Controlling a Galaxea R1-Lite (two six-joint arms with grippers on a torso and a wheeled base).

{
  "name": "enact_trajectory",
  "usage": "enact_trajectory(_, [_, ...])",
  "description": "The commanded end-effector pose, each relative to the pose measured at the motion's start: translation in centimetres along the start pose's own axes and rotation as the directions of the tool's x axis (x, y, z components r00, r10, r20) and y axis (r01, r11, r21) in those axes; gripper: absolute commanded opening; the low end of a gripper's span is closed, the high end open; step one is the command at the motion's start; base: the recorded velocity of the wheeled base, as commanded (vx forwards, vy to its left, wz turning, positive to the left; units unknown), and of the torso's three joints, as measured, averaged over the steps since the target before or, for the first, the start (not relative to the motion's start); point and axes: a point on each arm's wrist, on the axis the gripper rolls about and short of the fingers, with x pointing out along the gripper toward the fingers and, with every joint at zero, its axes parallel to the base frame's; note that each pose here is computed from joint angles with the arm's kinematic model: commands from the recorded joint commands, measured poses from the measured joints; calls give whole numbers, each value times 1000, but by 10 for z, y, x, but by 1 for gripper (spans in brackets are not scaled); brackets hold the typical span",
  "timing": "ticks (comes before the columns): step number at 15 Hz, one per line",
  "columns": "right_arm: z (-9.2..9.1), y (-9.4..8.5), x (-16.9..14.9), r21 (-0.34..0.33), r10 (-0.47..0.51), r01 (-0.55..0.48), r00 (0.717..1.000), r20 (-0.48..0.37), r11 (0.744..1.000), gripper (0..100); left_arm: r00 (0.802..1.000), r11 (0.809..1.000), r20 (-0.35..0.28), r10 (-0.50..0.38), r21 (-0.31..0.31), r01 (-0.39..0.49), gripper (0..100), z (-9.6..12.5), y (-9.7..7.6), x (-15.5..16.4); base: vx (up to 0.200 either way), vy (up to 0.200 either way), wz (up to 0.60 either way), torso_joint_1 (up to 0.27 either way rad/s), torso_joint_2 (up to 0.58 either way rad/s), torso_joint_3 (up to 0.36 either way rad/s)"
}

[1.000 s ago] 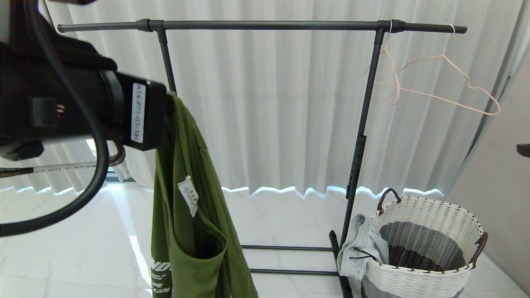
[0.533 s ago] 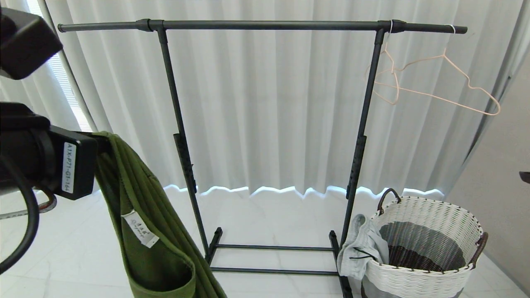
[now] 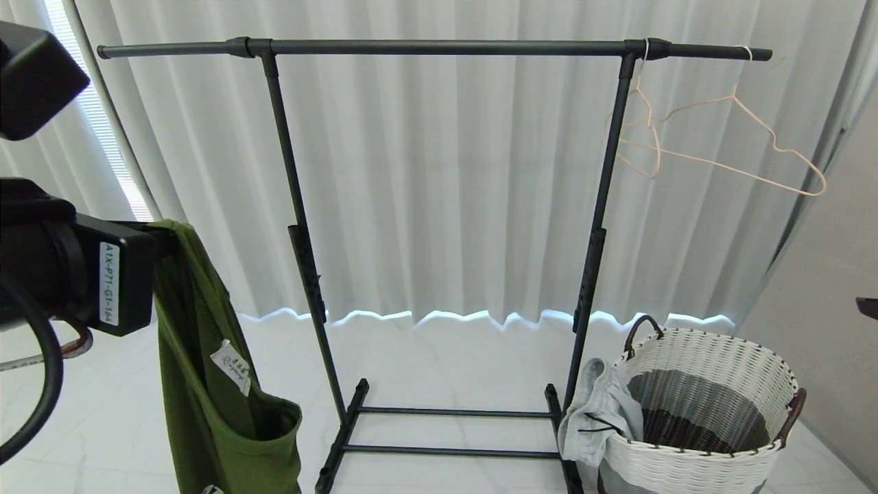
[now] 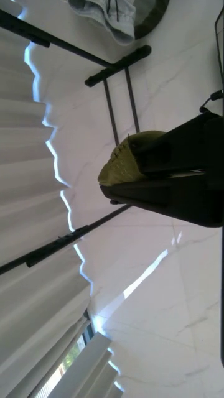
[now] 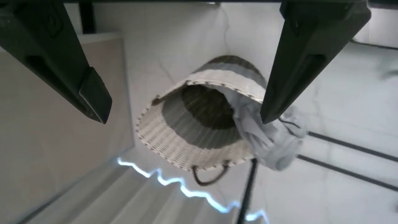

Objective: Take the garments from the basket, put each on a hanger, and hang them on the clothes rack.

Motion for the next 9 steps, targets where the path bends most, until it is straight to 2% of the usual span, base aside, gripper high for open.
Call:
enact_trajectory(1, [0, 0, -3, 4, 1, -1, 1000, 11, 1000, 100, 1000, 1000, -10, -1, 9, 1, 0, -2, -2, 2, 0, 0, 0, 56, -344, -261])
enact_trajectory(9, [0, 0, -3, 5, 4, -4, 1000, 10, 1000, 100, 1000, 1000, -19, -1, 15, 1, 0, -6, -2, 2, 0, 0, 0, 130, -442, -311])
